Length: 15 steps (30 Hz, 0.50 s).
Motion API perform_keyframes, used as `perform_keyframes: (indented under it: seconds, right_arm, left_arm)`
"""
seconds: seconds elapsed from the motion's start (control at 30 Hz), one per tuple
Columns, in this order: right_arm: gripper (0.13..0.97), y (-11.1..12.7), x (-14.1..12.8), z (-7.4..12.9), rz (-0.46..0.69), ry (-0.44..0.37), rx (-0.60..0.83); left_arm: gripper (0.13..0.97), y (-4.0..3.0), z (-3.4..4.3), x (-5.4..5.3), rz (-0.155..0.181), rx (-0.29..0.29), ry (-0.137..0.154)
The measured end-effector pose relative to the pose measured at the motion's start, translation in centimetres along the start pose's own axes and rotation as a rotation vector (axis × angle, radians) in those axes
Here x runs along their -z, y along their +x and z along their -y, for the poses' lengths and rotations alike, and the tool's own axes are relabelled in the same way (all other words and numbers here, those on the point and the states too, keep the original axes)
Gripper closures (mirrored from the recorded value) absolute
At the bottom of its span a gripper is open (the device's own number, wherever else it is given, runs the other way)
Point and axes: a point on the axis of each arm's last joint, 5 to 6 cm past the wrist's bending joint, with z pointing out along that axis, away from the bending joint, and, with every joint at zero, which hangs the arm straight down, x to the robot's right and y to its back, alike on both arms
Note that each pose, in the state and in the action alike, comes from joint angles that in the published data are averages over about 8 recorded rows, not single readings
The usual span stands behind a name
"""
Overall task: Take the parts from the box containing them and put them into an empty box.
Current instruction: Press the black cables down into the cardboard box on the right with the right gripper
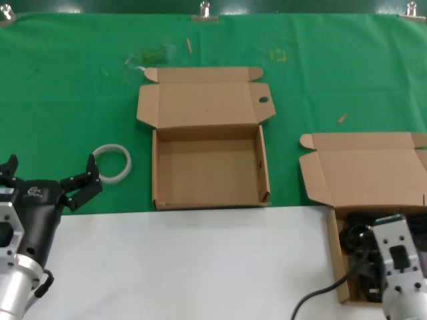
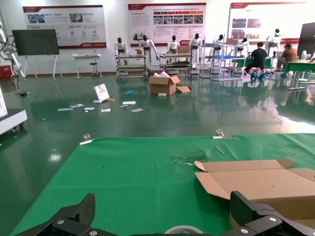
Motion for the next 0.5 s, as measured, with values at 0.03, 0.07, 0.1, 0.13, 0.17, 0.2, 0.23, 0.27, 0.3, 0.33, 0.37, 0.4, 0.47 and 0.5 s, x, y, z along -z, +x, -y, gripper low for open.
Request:
perform_keyframes:
  seconds: [0.03, 0.07, 0.1, 0.13, 0.17, 0.2, 0.23, 0.27, 0.3, 0.33, 0.37, 0.4, 0.47, 0.5]
  right_arm:
    - [0.13, 0.3, 0.1, 0.0, -0.008, -0.014, 0.023]
    - [0.13, 0.7, 0.2, 0.0, -0.016, -0.026, 0.047]
    - [0.13, 1.0, 0.3, 0.1, -0.023, -0.038, 0.071]
    - [0.13, 1.3, 0.4, 0.1, -0.028, -0.05, 0.092]
    - [0.13, 1.6, 0.5, 0.2, -0.032, -0.06, 0.113]
    - [0.13, 1.8, 0.5, 0.2, -0.035, -0.07, 0.134]
    - [0.13, 2.0, 0.5, 0.3, -0.036, -0.08, 0.152]
    - [0.13, 2.2, 0.5, 0.3, -0.036, -0.089, 0.17]
    - [0.13, 2.3, 0.4, 0.3, -0.034, -0.097, 0.186]
    - [0.13, 2.4, 0.3, 0.3, -0.032, -0.104, 0.201]
    - [0.13, 2.5, 0.2, 0.3, -0.029, -0.111, 0.214]
    - [0.13, 2.6, 0.1, 0.2, -0.026, -0.116, 0.226]
    - [0.13, 2.6, -0.3, 0.2, -0.021, -0.123, 0.246]
    - [0.13, 2.6, -0.4, 0.1, -0.019, -0.126, 0.255]
  left_arm:
    - [0.132, 0.0, 0.0, 0.0, 0.0, 0.0, 0.0]
    - [0.132, 0.0, 0.0, 0.0, 0.0, 0.0, 0.0]
    - [0.132, 0.0, 0.0, 0.0, 0.0, 0.0, 0.0]
    - [0.132, 0.0, 0.0, 0.0, 0.0, 0.0, 0.0]
    - [0.132, 0.0, 0.0, 0.0, 0.0, 0.0, 0.0]
    - [0.132, 0.0, 0.0, 0.0, 0.0, 0.0, 0.0]
    - [0.132, 0.0, 0.0, 0.0, 0.0, 0.0, 0.0]
    - [0.132, 0.0, 0.0, 0.0, 0.0, 0.0, 0.0]
    - [0.132, 0.0, 0.0, 0.0, 0.0, 0.0, 0.0]
    - [0.132, 0.0, 0.0, 0.0, 0.0, 0.0, 0.0]
    - [0.132, 0.0, 0.0, 0.0, 0.0, 0.0, 0.0]
    - [0.132, 0.0, 0.0, 0.0, 0.0, 0.0, 0.0]
    - [0.132, 0.0, 0.0, 0.0, 0.0, 0.0, 0.0]
    - [0.132, 0.0, 0.0, 0.0, 0.0, 0.0, 0.0]
